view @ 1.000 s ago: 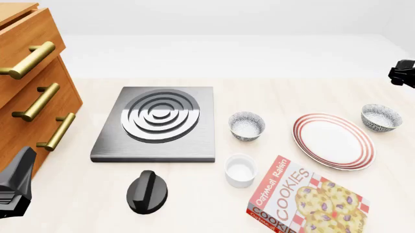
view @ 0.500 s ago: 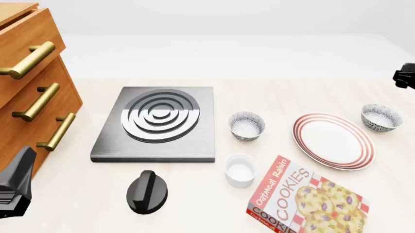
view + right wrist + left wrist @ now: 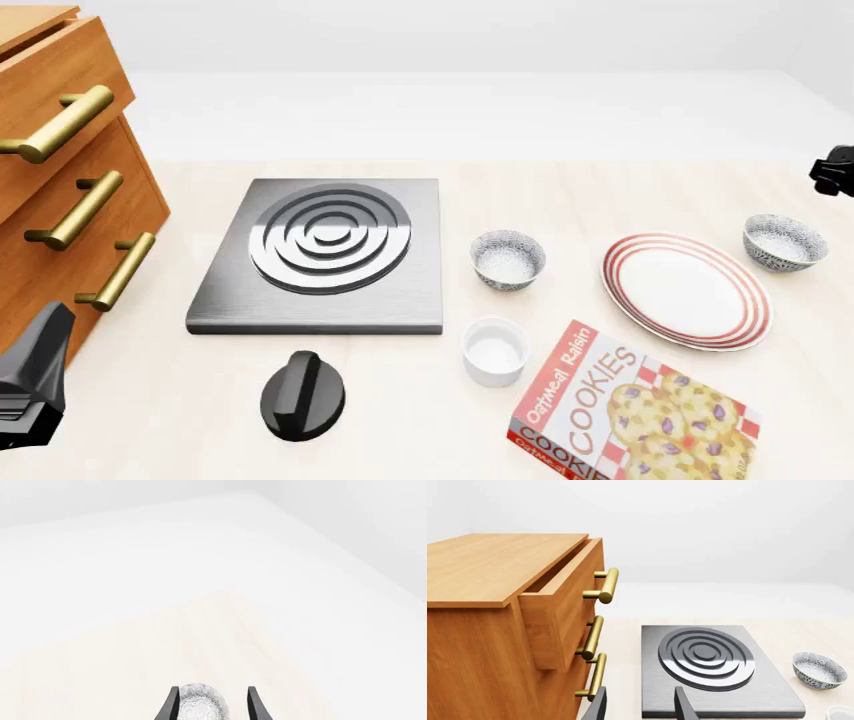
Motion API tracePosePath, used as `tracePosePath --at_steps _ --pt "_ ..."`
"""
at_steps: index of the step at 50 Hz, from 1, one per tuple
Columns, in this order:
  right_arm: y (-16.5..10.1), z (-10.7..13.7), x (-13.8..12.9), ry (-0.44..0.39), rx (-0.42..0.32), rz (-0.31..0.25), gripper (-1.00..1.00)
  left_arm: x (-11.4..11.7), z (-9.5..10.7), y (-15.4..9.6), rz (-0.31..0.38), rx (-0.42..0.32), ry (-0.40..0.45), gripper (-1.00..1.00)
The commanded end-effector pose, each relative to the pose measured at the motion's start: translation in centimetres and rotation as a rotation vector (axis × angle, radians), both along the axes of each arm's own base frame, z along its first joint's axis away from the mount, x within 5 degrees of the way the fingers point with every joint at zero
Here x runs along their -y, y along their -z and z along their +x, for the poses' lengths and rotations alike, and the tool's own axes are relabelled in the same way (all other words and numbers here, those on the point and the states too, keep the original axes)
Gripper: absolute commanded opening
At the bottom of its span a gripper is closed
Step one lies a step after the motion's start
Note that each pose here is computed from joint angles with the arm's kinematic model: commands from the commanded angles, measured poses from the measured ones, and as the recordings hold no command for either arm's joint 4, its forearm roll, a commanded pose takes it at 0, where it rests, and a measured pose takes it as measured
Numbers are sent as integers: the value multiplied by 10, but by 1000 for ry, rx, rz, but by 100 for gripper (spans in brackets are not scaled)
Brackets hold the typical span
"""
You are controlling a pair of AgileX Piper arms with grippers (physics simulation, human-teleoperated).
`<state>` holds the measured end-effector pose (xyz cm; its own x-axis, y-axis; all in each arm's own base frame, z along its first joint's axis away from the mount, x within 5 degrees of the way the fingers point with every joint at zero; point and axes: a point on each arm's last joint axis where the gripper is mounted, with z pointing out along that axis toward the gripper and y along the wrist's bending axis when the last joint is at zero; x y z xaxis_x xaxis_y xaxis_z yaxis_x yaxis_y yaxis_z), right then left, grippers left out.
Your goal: Pick the akita bowl next to the plate and place it on the plate.
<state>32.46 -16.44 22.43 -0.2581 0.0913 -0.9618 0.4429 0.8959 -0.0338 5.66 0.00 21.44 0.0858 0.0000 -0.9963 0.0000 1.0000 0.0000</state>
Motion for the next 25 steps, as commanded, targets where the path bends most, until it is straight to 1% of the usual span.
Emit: tracePosePath --at_steps 1,25 --pt "9 2 5 10 -15 10 100 0 0 0 0 0 0 100" --pt "30 8 11 22 -48 41 100 0 0 0 0 0 0 100"
